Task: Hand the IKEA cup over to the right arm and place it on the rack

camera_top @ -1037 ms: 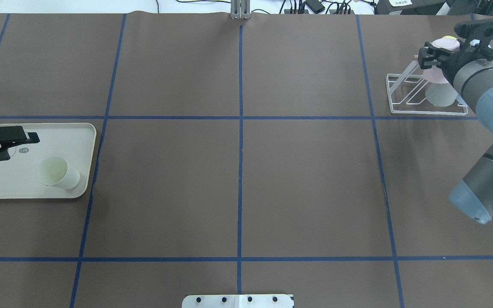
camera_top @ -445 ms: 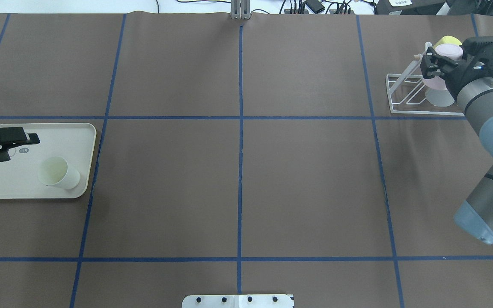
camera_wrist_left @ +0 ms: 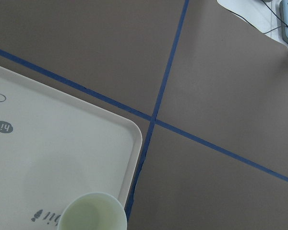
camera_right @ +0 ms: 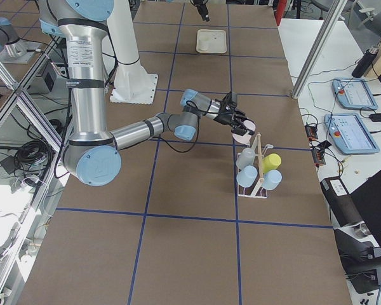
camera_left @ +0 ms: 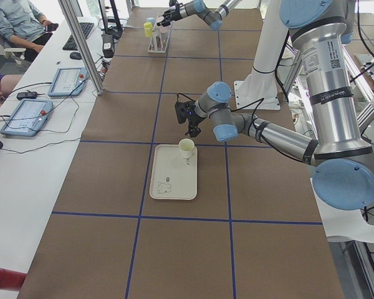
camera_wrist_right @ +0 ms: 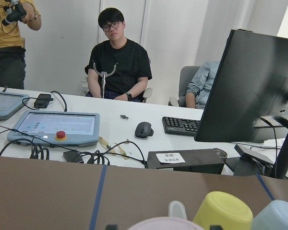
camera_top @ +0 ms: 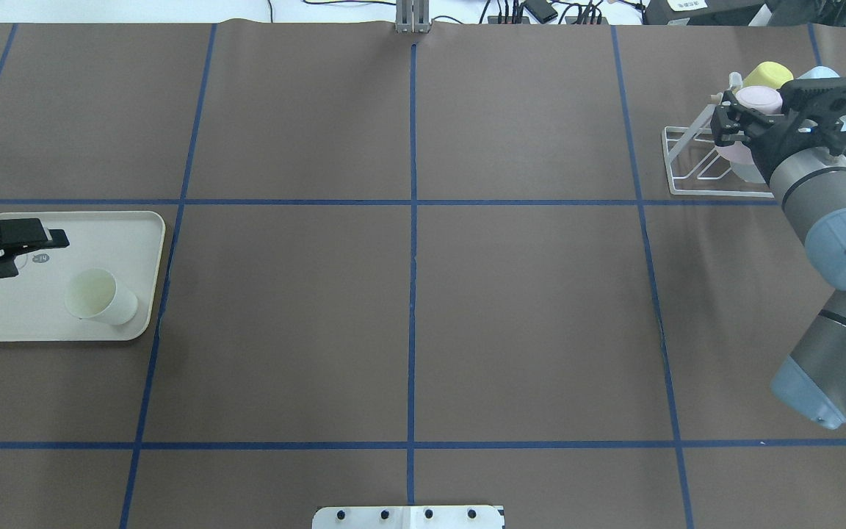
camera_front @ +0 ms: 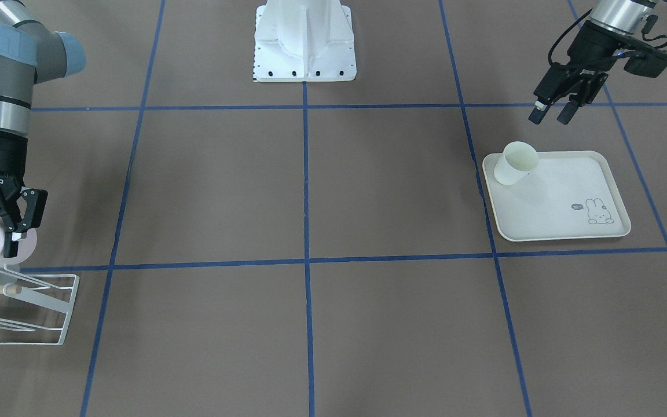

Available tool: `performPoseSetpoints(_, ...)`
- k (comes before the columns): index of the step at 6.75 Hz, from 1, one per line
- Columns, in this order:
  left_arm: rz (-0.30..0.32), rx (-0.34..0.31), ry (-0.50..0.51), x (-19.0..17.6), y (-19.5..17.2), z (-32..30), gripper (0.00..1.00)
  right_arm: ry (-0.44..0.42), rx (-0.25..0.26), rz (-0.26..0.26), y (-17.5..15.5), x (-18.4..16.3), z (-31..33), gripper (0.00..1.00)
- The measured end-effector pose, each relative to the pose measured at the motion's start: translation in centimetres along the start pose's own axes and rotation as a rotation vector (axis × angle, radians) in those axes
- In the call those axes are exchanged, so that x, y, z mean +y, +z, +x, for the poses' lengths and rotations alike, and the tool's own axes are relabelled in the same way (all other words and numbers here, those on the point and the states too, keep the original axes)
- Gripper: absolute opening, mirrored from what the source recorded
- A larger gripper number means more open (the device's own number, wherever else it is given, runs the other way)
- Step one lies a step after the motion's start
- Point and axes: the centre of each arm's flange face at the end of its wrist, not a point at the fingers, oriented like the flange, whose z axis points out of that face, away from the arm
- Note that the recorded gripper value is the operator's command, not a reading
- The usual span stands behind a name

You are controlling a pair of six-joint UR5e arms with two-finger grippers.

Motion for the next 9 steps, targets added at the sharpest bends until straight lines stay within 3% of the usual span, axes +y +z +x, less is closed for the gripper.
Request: performPoseSetpoints(9,-0.004,0.005,0.001,0.15,0.08,0.25,1.00,-0.009,-0.007,0.007,-0.13,-0.23,0.10,0.00)
